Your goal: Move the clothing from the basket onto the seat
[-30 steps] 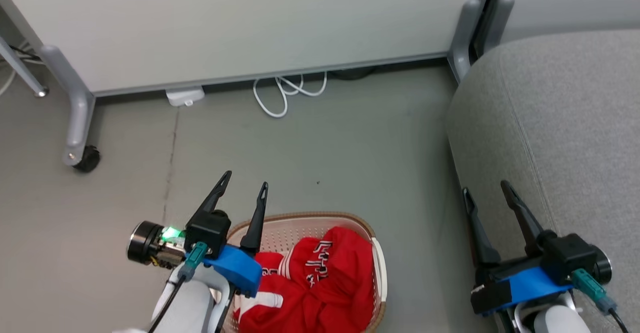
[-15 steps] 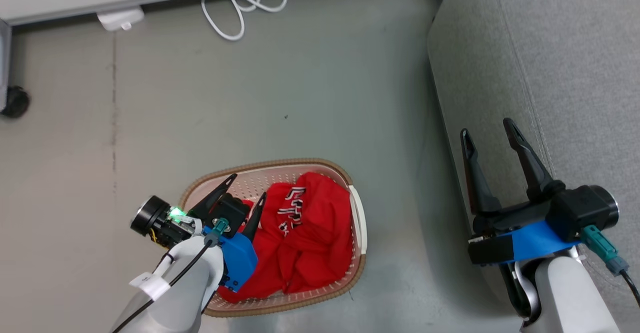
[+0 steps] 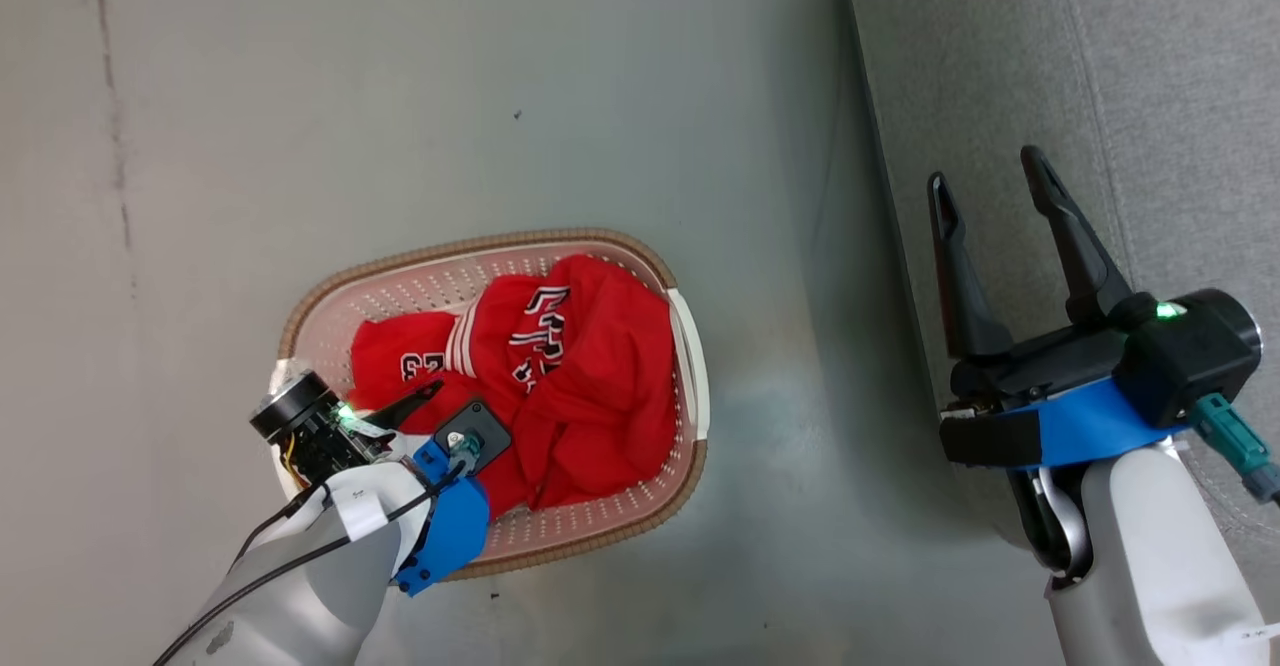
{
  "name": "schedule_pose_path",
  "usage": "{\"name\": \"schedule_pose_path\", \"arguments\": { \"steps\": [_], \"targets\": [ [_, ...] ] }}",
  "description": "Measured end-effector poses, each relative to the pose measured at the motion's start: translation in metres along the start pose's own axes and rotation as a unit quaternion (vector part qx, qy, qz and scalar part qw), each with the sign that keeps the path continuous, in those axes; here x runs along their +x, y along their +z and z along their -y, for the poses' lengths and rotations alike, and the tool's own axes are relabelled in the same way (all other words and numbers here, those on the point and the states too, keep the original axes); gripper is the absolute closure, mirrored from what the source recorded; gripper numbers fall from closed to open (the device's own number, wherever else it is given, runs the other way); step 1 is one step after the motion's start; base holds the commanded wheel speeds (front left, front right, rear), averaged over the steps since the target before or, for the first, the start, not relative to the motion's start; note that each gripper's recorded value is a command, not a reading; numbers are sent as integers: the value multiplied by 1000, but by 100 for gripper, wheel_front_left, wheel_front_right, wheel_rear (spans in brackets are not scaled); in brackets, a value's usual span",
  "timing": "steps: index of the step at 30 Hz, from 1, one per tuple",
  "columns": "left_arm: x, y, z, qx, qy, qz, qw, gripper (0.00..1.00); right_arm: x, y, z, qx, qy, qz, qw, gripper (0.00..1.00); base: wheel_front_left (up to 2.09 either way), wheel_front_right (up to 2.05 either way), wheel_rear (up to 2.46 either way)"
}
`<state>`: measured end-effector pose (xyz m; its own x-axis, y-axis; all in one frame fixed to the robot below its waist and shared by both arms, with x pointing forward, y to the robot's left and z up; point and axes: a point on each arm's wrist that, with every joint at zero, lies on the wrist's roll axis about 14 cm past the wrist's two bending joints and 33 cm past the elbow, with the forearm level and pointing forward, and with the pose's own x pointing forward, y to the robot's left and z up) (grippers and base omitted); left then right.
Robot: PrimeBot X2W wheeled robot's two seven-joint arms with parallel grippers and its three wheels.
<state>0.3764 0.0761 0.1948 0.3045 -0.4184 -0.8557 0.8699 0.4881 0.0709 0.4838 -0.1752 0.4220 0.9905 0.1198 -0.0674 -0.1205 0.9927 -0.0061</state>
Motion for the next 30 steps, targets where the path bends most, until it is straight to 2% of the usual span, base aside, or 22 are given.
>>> {"name": "schedule_pose_path", "arguments": {
  "steps": [7, 14, 24, 30],
  "targets": [
    [18, -39, 17, 31, -48, -103, 993, 0, 12, -20, 3, 0, 1, -16, 1000, 0, 0, 0, 0],
    [30, -58, 17, 37, -67, -153, 985, 0, 17, -37, 8, 0, -4, -31, 1000, 0, 0, 0, 0],
    [57, -90, 12, 103, -102, -229, 963, 0, 24, -68, 18, -3, -14, -55, 998, 0, 0, 0, 0],
    [72, -98, 20, 104, -119, -246, 956, 0, 25, -82, 26, -6, -23, -66, 997, 0, 0, 0, 0]
  ]
}}
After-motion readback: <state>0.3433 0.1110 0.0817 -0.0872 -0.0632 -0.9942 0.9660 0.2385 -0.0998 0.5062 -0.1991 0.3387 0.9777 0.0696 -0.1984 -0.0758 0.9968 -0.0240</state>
